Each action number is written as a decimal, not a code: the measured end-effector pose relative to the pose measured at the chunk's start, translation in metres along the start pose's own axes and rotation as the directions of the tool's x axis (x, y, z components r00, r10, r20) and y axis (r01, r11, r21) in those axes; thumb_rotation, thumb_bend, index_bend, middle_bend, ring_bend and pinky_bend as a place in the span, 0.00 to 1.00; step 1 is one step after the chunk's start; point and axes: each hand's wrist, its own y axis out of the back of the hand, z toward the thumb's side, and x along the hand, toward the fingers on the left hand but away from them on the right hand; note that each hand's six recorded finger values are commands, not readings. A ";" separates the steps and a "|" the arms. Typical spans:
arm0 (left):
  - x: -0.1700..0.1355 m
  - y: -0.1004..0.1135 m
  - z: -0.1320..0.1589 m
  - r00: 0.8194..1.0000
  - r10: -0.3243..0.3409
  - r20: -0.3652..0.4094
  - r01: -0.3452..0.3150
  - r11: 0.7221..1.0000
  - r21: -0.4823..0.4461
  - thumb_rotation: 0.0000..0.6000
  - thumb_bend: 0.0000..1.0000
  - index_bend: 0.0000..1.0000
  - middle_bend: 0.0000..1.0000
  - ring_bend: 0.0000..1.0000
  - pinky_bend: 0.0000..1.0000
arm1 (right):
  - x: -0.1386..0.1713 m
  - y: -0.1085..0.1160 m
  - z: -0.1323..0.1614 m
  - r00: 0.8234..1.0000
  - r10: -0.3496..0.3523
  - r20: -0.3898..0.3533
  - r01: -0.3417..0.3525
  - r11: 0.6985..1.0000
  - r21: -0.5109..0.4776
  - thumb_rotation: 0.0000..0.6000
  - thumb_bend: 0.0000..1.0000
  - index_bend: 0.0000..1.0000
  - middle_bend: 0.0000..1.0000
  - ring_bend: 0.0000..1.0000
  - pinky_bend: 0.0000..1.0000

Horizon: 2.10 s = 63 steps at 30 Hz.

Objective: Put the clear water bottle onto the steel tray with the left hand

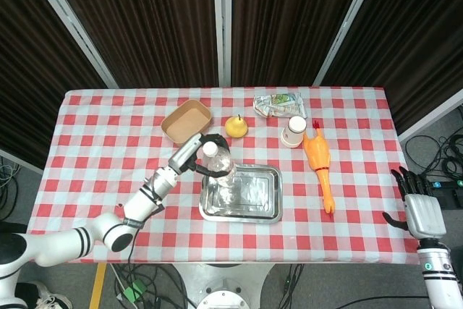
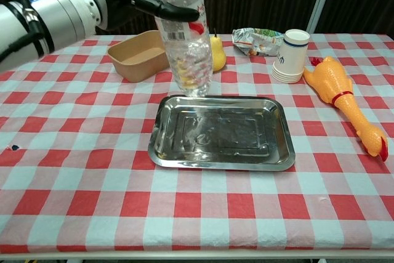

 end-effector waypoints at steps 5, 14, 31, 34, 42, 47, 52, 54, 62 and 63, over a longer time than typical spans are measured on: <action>0.004 -0.016 -0.012 1.000 -0.024 -0.016 0.025 1.000 0.015 1.00 0.21 0.55 0.63 0.47 0.48 | -0.001 0.000 -0.002 1.000 0.004 0.004 -0.004 1.000 -0.003 1.00 0.11 0.00 0.00 0.00 0.00; 0.002 -0.034 -0.029 0.998 -0.062 -0.030 0.064 0.997 0.052 1.00 0.21 0.55 0.63 0.47 0.48 | -0.002 -0.003 -0.005 1.000 0.014 0.012 -0.014 1.000 -0.001 1.00 0.11 0.00 0.00 0.00 0.00; -0.003 -0.045 -0.044 0.998 -0.067 0.003 0.065 0.988 0.143 1.00 0.15 0.46 0.55 0.43 0.44 | -0.005 -0.004 -0.004 1.000 0.025 0.018 -0.025 1.000 -0.008 1.00 0.11 0.00 0.00 0.00 0.00; -0.004 -0.044 -0.047 0.997 -0.073 -0.004 0.073 0.987 0.143 1.00 0.11 0.37 0.48 0.38 0.40 | -0.005 -0.004 -0.004 1.000 0.025 0.018 -0.025 1.000 -0.010 1.00 0.11 0.00 0.00 0.00 0.00; -0.001 -0.037 -0.039 0.998 -0.056 0.019 0.053 0.992 0.111 1.00 0.01 0.21 0.31 0.23 0.27 | -0.005 -0.004 -0.004 0.999 0.027 0.019 -0.027 1.000 -0.012 1.00 0.11 0.00 0.00 0.00 0.00; 0.002 -0.025 -0.022 0.998 -0.037 0.054 0.031 0.995 0.098 1.00 0.00 0.20 0.29 0.22 0.25 | -0.004 -0.004 -0.006 0.999 0.025 0.023 -0.025 1.000 -0.016 1.00 0.11 0.00 0.00 0.00 0.00; 0.003 -0.011 0.007 0.996 -0.023 0.090 0.018 0.998 0.056 1.00 0.00 0.20 0.29 0.21 0.24 | -0.004 -0.002 -0.006 1.000 0.021 0.022 -0.020 1.000 -0.018 1.00 0.11 0.00 0.00 0.00 0.00; 0.002 -0.002 0.025 0.994 -0.015 0.112 0.010 0.999 0.044 1.00 0.00 0.20 0.29 0.21 0.24 | -0.004 -0.002 -0.005 1.000 0.020 0.022 -0.020 1.000 -0.019 1.00 0.11 0.00 0.00 0.00 0.00; -0.006 0.073 0.088 0.972 0.126 0.197 -0.154 0.979 0.136 1.00 0.04 0.21 0.29 0.21 0.24 | -0.003 -0.003 -0.003 1.000 0.025 0.015 -0.025 1.000 -0.017 1.00 0.11 0.00 0.00 0.00 0.00; -0.009 0.084 0.089 0.968 0.155 0.199 -0.191 0.966 0.173 1.00 0.08 0.21 0.29 0.21 0.24 | -0.003 -0.003 -0.003 1.000 0.024 0.013 -0.024 1.000 -0.018 1.00 0.11 0.00 0.00 0.00 0.00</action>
